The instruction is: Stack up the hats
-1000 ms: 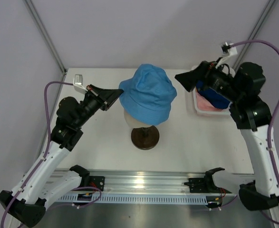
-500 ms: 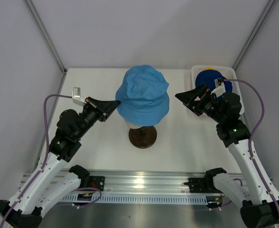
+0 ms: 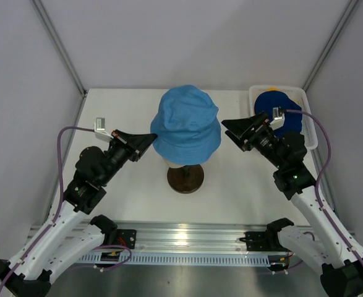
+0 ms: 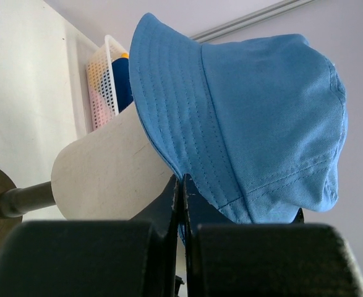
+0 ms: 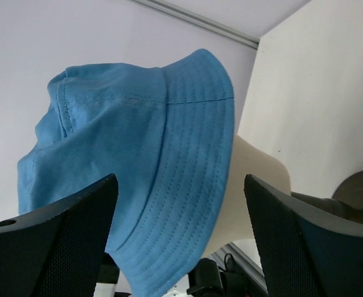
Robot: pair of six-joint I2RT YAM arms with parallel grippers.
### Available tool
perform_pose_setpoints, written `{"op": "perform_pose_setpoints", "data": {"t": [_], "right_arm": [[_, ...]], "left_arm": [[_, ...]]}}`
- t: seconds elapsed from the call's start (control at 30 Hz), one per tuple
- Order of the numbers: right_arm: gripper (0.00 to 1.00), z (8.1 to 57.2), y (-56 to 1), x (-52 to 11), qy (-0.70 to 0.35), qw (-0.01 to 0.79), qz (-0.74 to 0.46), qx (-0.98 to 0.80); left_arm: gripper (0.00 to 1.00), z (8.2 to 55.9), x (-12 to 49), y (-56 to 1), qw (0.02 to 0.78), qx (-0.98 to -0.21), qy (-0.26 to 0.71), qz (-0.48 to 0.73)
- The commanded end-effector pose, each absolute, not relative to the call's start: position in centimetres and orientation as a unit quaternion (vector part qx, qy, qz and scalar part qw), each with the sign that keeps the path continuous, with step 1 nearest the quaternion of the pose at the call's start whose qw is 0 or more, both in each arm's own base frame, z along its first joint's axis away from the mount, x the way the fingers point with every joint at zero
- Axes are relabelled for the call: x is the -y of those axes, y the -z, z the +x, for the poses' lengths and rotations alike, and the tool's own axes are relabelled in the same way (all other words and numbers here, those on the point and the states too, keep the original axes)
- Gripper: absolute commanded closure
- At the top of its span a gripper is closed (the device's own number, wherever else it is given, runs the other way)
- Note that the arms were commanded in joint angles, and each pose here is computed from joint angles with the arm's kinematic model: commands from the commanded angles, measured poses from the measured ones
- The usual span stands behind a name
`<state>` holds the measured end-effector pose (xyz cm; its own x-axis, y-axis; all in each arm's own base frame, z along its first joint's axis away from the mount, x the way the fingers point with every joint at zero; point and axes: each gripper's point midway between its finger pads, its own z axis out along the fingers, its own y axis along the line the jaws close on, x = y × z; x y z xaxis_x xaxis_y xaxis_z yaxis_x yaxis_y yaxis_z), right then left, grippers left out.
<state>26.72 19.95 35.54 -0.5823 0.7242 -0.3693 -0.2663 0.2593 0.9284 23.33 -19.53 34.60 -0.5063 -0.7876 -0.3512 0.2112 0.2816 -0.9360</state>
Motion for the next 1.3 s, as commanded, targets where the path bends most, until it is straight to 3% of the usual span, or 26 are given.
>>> {"op": "perform_pose_setpoints", "data": {"t": [0.0,0.33,0.47,0.57,0.6,0.8,0.97,1.0,1.27], "right_arm": [[0.15,27.4,-37.6,-20.7,-0.606,0.436,0.182,-0.640],[0.22,28.4,-35.2,-21.7,-0.601,0.402,0.213,-0.657],[0.30,28.4,-35.9,-21.9,-0.625,0.394,0.221,-0.636],[0.41,28.6,-36.4,-22.2,-0.637,0.389,0.224,-0.627],[0.49,28.7,-36.5,-22.3,-0.638,0.387,0.224,-0.627],[0.64,29.3,-35.9,-23.4,-0.628,0.377,0.217,-0.645],[0.90,29.4,-35.7,-23.5,-0.626,0.376,0.218,-0.648],[1.00,29.5,-35.9,-23.3,-0.624,0.379,0.219,-0.648],[1.00,30.5,-32.3,-22.7,-0.546,0.380,0.220,-0.714]], "left_arm": [[0.99,22.9,19.6,-33.7,0.441,-0.678,0.547,-0.217],[0.99,22.6,19.0,-33.9,0.440,-0.670,0.549,-0.237],[0.99,22.6,19.4,-34.1,0.436,-0.669,0.553,-0.236],[0.99,22.7,19.7,-34.2,0.434,-0.669,0.554,-0.238],[0.99,22.8,19.8,-34.1,0.432,-0.670,0.555,-0.240],[0.99,22.8,20.2,-34.7,0.424,-0.659,0.569,-0.249],[0.99,22.9,20.0,-34.7,0.426,-0.657,0.566,-0.259],[0.99,22.8,19.9,-34.9,0.426,-0.655,0.566,-0.262],[0.99,22.9,19.1,-35.1,0.421,-0.666,0.543,-0.289]]}}
